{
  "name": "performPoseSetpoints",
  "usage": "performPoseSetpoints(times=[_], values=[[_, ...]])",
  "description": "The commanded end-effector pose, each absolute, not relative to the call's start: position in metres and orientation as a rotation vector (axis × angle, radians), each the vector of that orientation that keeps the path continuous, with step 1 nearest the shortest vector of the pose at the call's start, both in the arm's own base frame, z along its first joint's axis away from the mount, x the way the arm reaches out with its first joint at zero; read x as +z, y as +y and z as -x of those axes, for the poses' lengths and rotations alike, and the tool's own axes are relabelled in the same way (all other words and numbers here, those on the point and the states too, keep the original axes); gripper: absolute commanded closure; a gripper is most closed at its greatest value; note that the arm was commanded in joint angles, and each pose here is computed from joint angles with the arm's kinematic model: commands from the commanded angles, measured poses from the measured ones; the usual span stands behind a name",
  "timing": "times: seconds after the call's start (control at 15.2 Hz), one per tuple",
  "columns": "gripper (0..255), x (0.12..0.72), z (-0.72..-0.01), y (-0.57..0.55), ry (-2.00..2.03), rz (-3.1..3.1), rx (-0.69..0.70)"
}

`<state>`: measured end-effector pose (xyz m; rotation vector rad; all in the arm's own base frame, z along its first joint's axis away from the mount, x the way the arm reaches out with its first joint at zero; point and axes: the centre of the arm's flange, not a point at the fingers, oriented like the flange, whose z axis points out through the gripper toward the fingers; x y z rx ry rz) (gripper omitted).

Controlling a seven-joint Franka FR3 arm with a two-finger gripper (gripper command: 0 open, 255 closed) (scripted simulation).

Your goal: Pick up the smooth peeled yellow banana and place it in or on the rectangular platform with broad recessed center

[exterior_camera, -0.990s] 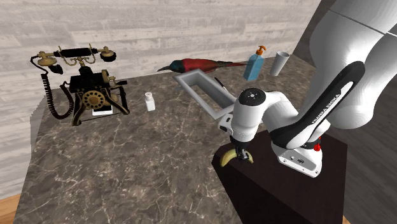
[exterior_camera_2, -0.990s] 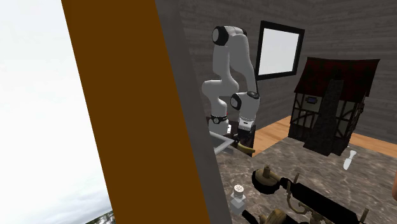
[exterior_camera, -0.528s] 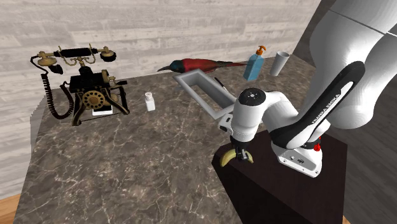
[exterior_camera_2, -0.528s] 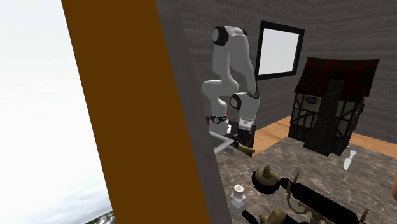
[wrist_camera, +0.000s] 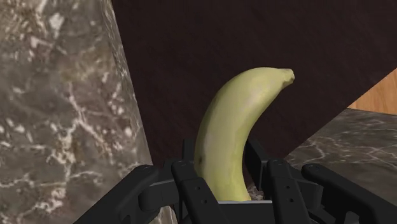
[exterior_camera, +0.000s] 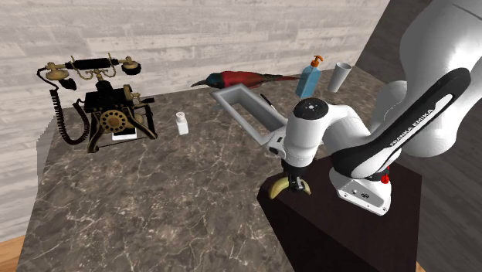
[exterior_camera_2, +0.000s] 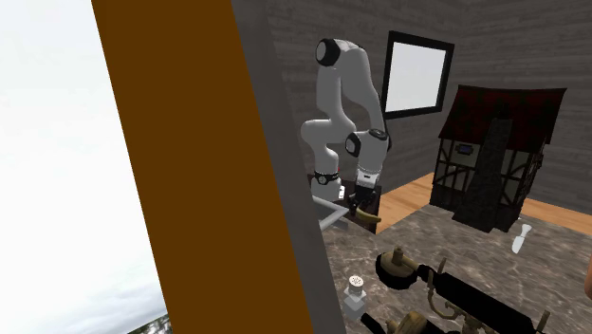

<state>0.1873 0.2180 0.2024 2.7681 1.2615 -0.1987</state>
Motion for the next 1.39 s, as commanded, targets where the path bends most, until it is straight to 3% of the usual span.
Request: performPoseSetpoints(times=[0.0, 1.32], values=[[255, 0.213, -0.188, 0.218, 1.261, -2.769, -0.201], [255, 0.319, -0.188, 0.218, 1.261, -2.769, -0.201]])
